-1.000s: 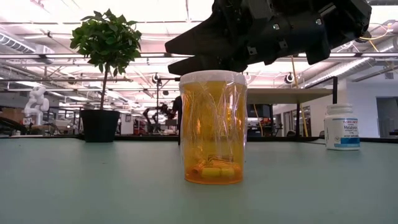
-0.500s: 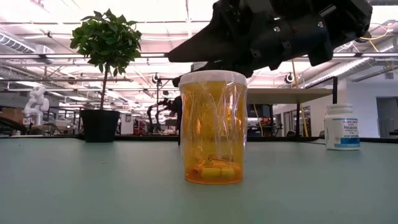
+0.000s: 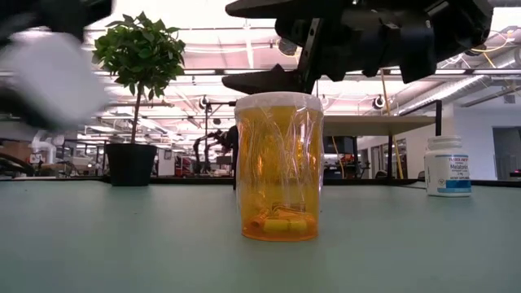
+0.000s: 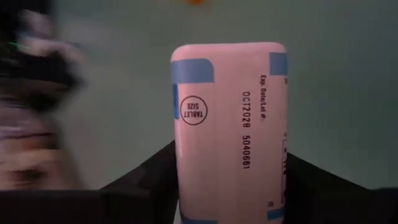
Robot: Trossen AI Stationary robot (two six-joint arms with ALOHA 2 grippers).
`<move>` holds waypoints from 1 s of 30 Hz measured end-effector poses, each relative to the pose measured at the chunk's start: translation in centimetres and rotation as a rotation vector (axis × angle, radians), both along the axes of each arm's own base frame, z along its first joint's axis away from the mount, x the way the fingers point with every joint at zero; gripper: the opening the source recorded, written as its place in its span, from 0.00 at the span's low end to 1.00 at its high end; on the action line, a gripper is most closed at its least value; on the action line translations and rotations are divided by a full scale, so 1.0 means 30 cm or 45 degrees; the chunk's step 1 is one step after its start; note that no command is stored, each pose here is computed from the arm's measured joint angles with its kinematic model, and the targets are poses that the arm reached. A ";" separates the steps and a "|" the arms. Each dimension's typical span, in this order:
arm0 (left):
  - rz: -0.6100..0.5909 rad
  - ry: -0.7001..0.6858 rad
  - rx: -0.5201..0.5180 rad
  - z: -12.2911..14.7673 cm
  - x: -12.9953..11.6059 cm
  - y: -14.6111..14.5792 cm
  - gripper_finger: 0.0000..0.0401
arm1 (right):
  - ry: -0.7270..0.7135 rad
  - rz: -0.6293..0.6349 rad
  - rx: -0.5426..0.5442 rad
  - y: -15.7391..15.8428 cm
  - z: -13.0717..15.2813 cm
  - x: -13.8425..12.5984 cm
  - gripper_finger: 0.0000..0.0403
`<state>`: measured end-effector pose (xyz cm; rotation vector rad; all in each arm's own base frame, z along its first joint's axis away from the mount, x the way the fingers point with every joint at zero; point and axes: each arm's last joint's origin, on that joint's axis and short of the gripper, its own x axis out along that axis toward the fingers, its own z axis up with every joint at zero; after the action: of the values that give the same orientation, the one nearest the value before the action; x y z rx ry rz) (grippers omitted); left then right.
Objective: Pick and place medicine bottles onto shelf by color
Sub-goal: Put the bottom white blue medicine bottle on the shelf
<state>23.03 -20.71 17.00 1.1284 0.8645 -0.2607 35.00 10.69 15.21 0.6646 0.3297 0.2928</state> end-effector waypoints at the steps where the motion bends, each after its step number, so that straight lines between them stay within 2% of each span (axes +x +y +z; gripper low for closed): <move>1: -0.018 -0.031 0.077 0.005 0.015 0.012 0.47 | 0.014 0.005 0.028 -0.006 -0.001 0.002 0.68; 5: -0.038 -0.094 0.303 0.021 0.085 0.073 0.42 | 0.042 0.023 0.112 -0.031 0.001 0.008 0.68; 8: -0.039 -0.109 0.362 0.032 0.138 0.119 0.42 | 0.056 0.008 0.143 -0.055 0.000 0.015 0.68; 13: -0.023 -0.132 0.397 0.042 0.204 0.187 0.45 | 0.106 -0.019 0.209 -0.123 -0.006 0.027 0.68; 18: 0.029 -0.151 0.404 0.049 0.237 0.235 0.43 | 0.142 -0.042 0.213 -0.193 -0.014 0.035 0.68; 22: 0.062 -0.134 0.409 0.046 0.249 0.267 0.42 | 0.124 -0.016 0.152 -0.233 -0.017 0.038 0.68; 30: 0.158 -0.109 0.366 0.042 0.272 0.336 0.48 | 0.079 -0.024 0.000 -0.276 -0.022 0.040 0.68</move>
<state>31.18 -10.62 18.24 1.3364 0.9107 0.0162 36.21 2.40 14.56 0.6772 0.3826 0.2548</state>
